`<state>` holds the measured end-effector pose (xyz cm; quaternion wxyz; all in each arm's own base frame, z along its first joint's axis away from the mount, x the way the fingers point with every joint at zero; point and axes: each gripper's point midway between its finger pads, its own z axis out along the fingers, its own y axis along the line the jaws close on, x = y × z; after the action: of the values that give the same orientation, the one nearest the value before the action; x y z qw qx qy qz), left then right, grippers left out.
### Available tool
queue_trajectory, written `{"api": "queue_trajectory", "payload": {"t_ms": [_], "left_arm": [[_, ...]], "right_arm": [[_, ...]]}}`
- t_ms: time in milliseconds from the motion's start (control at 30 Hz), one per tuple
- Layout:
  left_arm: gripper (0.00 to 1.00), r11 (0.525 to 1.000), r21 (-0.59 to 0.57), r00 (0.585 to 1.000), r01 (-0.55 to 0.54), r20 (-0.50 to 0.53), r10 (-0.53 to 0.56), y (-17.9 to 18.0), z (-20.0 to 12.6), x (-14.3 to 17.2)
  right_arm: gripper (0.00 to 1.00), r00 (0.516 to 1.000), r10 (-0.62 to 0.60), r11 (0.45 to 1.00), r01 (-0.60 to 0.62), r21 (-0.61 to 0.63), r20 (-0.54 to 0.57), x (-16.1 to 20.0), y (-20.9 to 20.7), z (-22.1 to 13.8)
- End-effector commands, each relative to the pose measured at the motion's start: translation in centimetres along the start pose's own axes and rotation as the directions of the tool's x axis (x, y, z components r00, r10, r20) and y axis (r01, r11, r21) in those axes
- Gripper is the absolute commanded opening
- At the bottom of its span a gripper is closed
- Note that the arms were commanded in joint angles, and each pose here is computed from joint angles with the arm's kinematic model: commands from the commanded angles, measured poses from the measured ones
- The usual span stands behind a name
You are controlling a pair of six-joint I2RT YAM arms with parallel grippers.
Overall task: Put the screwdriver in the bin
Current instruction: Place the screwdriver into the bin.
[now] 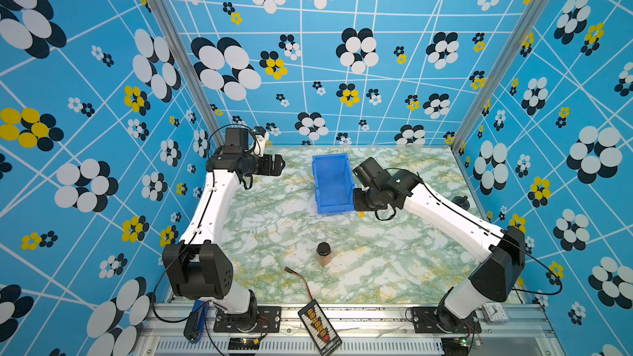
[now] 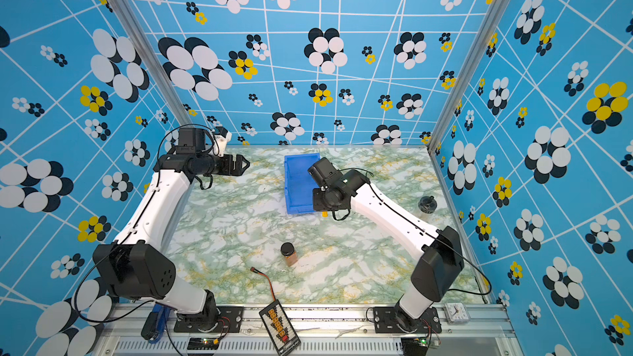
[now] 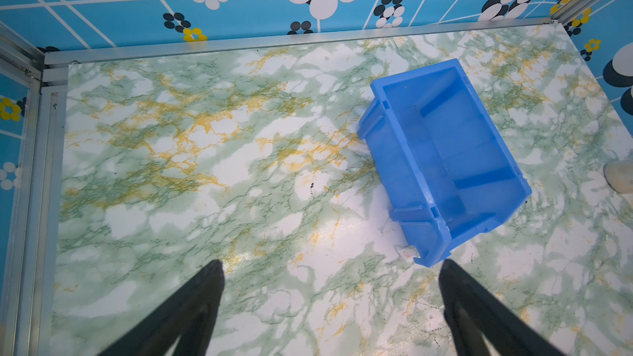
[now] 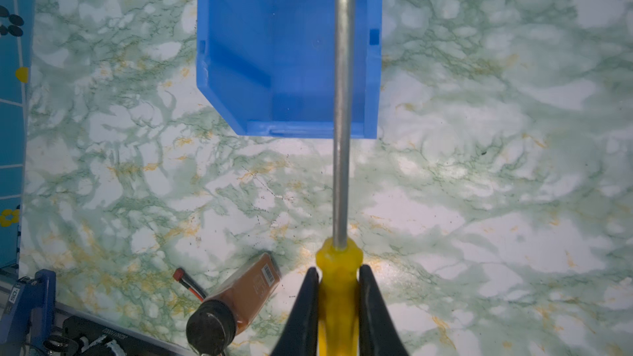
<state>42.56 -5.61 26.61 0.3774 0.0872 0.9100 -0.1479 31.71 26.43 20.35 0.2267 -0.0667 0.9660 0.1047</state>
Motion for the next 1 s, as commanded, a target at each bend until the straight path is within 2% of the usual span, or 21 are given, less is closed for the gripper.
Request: {"api": "queue_trajectory", "payload": {"t_ms": [0,467,667,967], "left_arm": [[0.99,0.999,0.029,0.999,-0.035,0.004,0.035,-1.3,-1.7,0.3],[0.99,0.994,0.073,0.997,-0.081,0.008,0.081,-3.1,-3.7,1.3],[0.99,0.992,0.1,0.997,-0.076,0.008,0.075,-3.7,-3.8,1.4],[0.99,0.99,0.128,0.998,-0.066,0.012,0.065,-4.4,-3.8,1.3]], "right_arm": [[0.17,0.998,-0.055,0.998,0.055,-0.022,-0.007,-1.9,0.8,0.9],[0.17,0.985,-0.173,0.985,0.173,0.011,-0.005,-8.9,2.6,8.8],[0.17,0.983,-0.183,0.983,0.184,0.026,-0.033,-9.6,3.1,13.1],[0.18,0.988,-0.136,0.991,0.137,0.009,-0.08,-9.0,3.2,17.2]]}}
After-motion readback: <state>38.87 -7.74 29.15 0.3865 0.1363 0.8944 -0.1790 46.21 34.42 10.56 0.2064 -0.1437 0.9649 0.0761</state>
